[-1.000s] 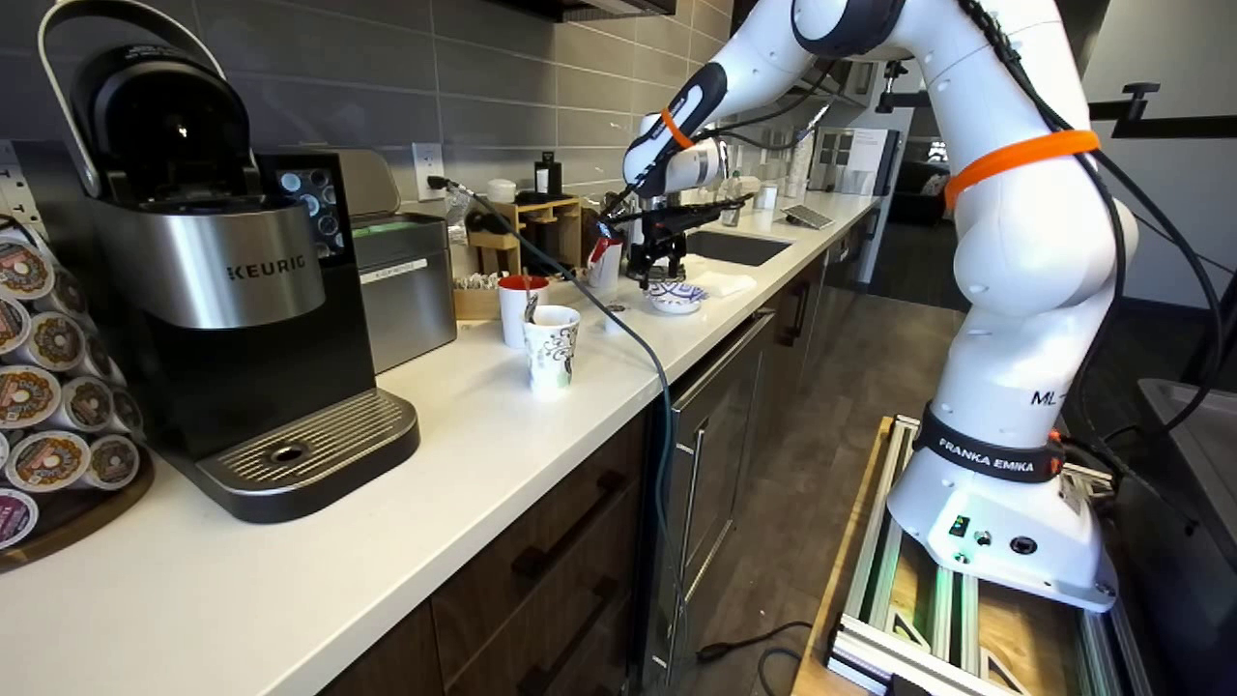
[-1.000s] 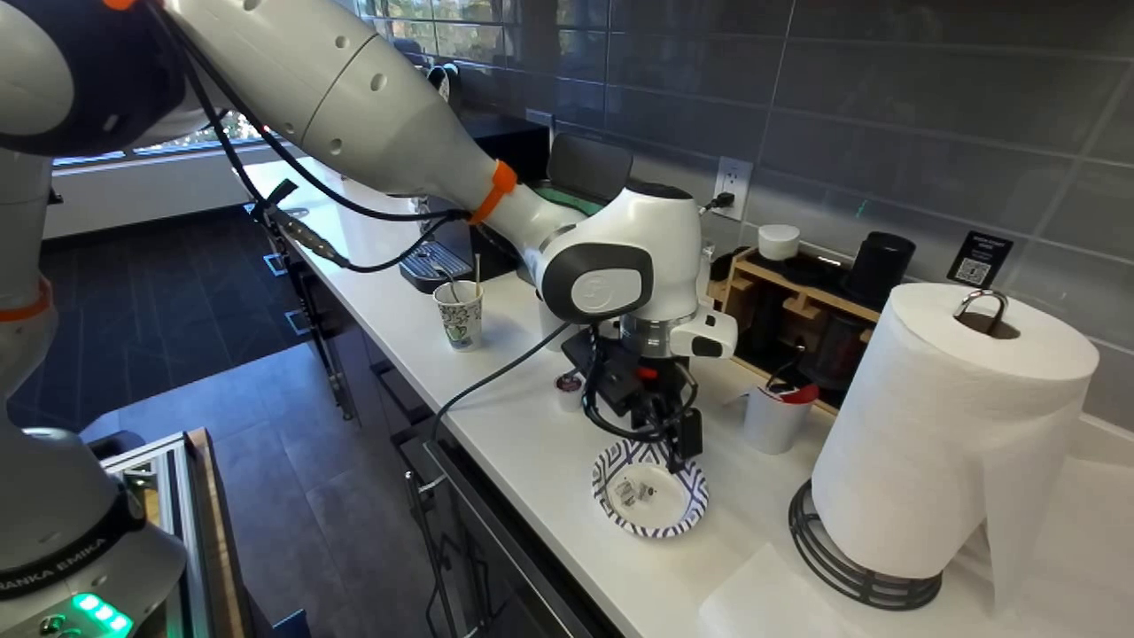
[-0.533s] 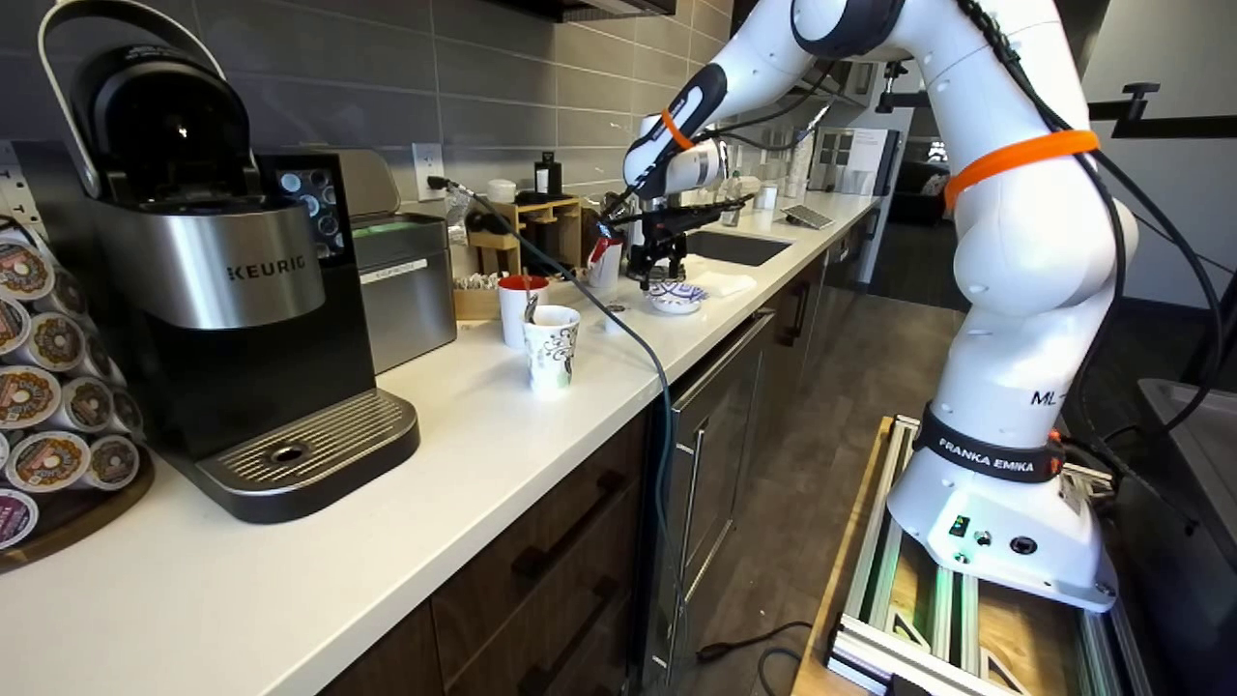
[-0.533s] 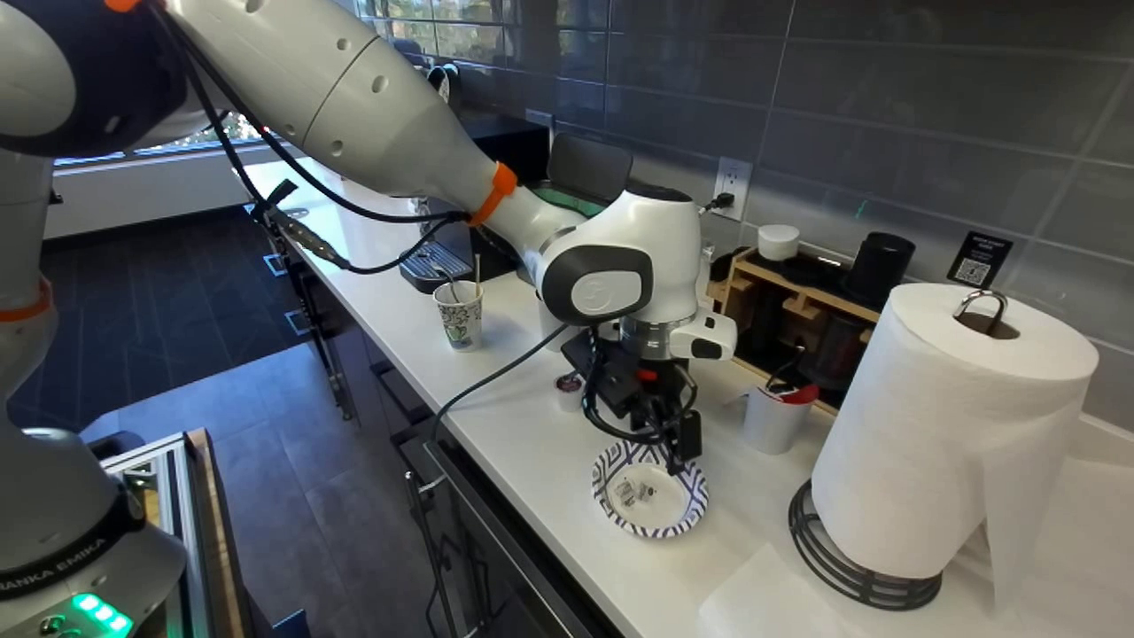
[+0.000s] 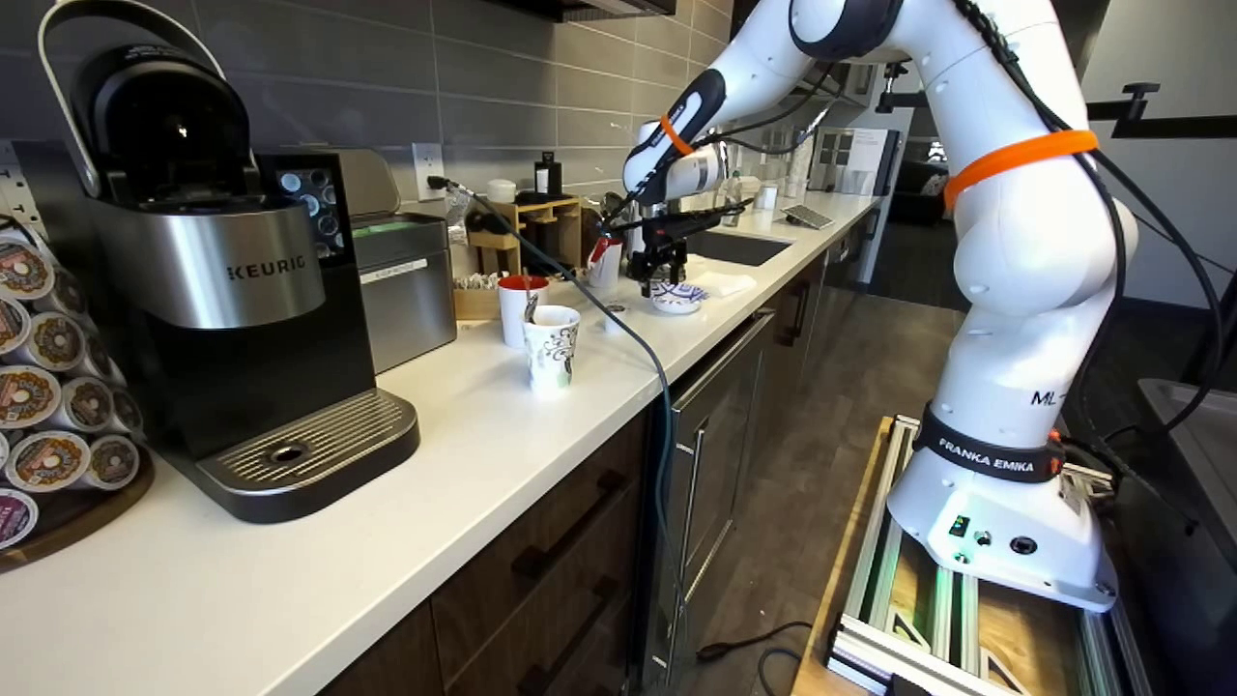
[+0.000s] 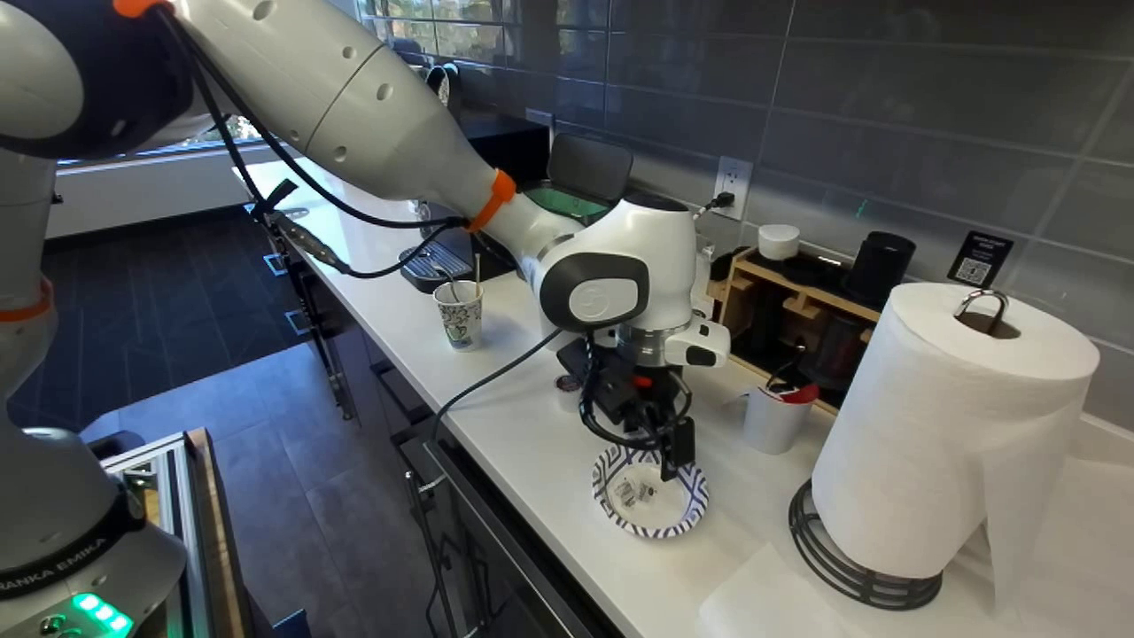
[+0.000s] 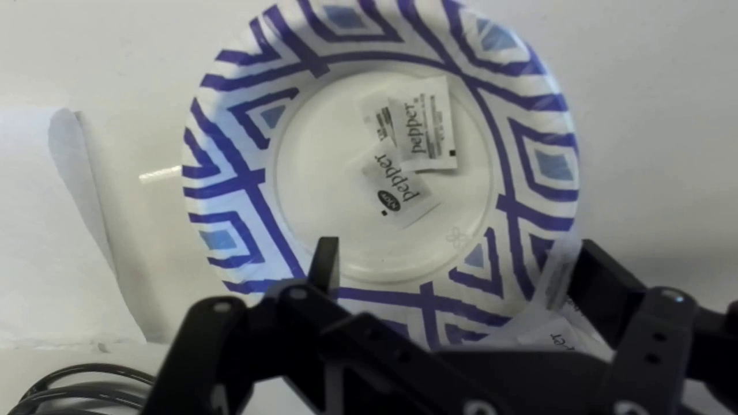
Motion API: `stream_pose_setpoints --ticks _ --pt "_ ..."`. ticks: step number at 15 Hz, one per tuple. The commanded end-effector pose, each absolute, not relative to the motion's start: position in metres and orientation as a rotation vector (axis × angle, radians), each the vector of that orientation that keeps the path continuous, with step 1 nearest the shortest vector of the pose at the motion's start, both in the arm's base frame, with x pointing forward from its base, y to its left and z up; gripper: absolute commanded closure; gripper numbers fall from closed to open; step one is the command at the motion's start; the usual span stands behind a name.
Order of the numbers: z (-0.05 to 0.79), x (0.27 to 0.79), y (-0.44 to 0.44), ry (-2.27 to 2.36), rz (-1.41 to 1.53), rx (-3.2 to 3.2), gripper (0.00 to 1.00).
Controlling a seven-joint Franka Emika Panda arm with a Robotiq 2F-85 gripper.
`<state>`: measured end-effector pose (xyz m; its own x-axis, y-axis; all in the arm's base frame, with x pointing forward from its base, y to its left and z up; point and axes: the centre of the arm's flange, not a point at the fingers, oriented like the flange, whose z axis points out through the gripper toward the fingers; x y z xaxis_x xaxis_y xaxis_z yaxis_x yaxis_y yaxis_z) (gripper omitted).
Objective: Put the white sachets on the table into the white plate
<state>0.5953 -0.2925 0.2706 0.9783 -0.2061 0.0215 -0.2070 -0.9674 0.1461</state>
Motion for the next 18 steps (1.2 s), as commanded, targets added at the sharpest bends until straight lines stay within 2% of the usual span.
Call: stream_pose_setpoints --ticks 1,18 --pt "0.262 0.592 -0.287 -0.283 -0.025 2.978 0.00" --pt "0.283 0.582 -0.318 -0.520 0.041 2.909 0.00"
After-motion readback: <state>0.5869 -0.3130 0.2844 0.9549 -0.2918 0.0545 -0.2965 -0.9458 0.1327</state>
